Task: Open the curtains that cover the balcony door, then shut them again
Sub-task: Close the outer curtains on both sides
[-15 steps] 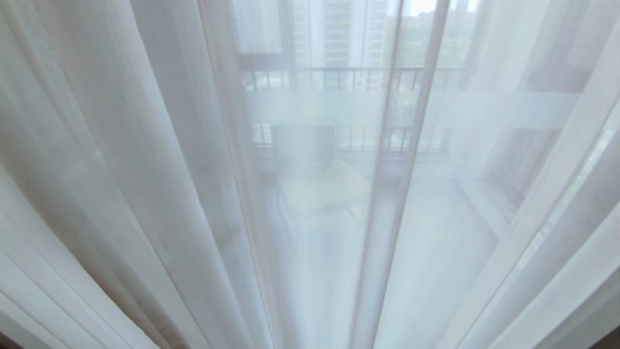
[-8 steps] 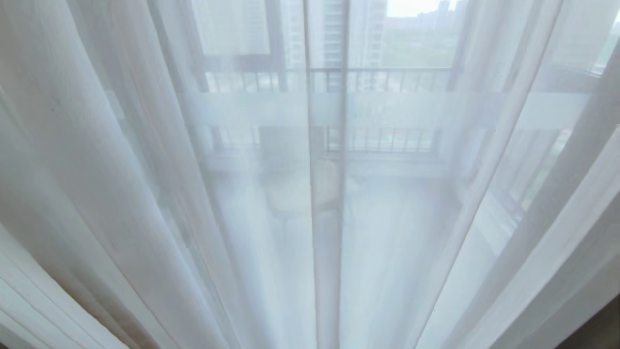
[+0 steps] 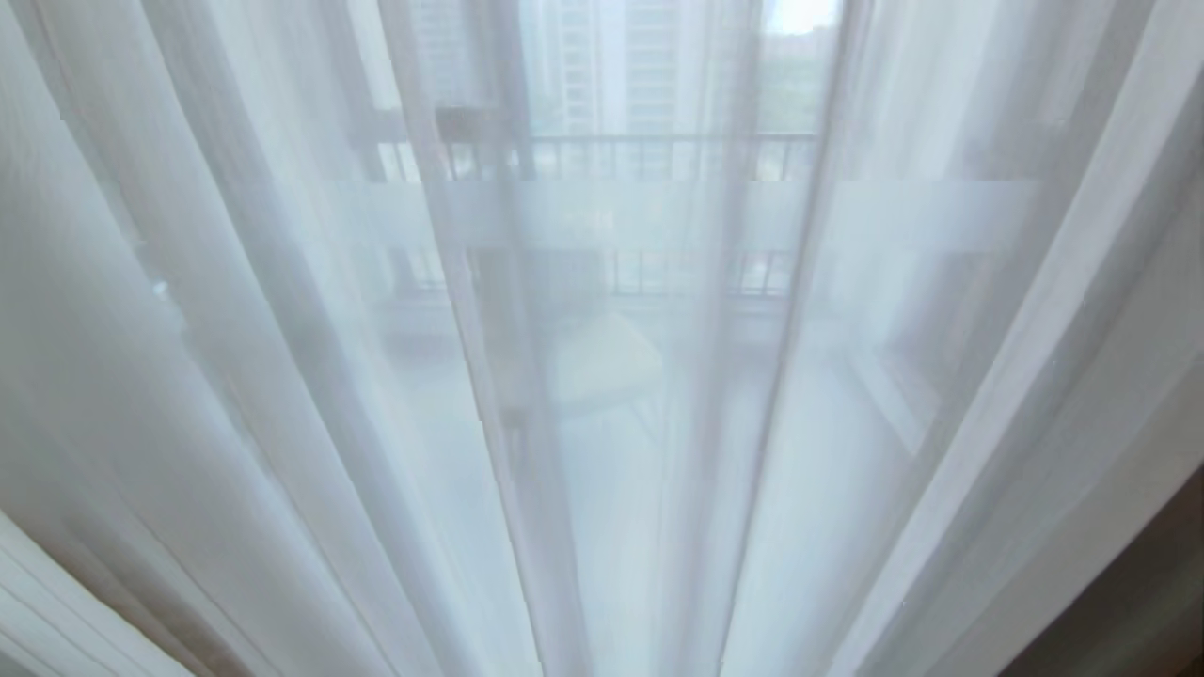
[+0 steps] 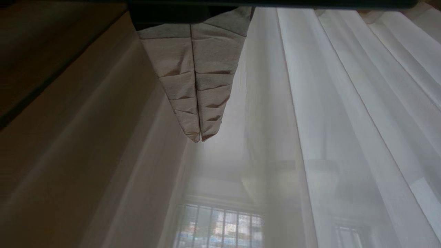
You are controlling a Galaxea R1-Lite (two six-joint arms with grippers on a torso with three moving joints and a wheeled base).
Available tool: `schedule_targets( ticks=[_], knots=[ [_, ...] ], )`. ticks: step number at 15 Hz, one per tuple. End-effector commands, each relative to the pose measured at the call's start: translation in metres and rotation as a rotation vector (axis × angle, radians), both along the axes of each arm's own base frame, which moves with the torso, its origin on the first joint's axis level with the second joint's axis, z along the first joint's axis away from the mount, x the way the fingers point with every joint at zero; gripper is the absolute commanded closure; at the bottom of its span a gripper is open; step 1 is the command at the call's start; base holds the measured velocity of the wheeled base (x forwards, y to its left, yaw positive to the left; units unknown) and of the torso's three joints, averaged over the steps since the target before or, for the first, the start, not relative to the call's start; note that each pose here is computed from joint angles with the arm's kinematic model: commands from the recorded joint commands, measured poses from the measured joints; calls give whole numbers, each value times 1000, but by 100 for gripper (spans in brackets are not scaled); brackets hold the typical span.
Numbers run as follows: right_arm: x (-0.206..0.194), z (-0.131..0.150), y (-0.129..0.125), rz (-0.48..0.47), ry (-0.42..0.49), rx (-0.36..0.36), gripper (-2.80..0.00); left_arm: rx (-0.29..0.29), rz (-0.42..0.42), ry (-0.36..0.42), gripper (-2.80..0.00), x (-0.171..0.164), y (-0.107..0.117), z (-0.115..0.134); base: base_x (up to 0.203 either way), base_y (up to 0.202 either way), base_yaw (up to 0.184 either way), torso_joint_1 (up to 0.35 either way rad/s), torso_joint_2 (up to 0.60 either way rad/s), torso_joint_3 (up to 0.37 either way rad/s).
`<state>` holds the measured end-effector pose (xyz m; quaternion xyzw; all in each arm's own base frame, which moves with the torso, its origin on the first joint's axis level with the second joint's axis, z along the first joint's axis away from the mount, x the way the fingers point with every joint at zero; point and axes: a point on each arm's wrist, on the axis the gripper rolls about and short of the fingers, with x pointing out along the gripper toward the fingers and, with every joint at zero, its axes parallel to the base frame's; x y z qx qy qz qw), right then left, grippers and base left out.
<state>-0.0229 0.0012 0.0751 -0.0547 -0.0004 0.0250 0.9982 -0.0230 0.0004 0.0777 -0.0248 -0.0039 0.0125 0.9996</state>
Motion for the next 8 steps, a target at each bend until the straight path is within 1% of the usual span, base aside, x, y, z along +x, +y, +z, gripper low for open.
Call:
schedule_targets(
  ticks=[1,5,6,8],
  knots=[
    [0,0,0,-1,1,0,0,0,1,-4,0,0,0,0,0,-189,0,5,2,1],
    [0,0,0,1,1,-1,0,-1,1,-4,0,0,0,0,0,-181,1,2,3,2],
    [0,0,0,2,1,0,0,-1,1,-4,0,0,0,0,0,-103,-4,2,2,0],
    [0,0,0,1,1,-1,0,-1,1,-4,0,0,0,0,0,0,0,0,0,0]
  ],
)
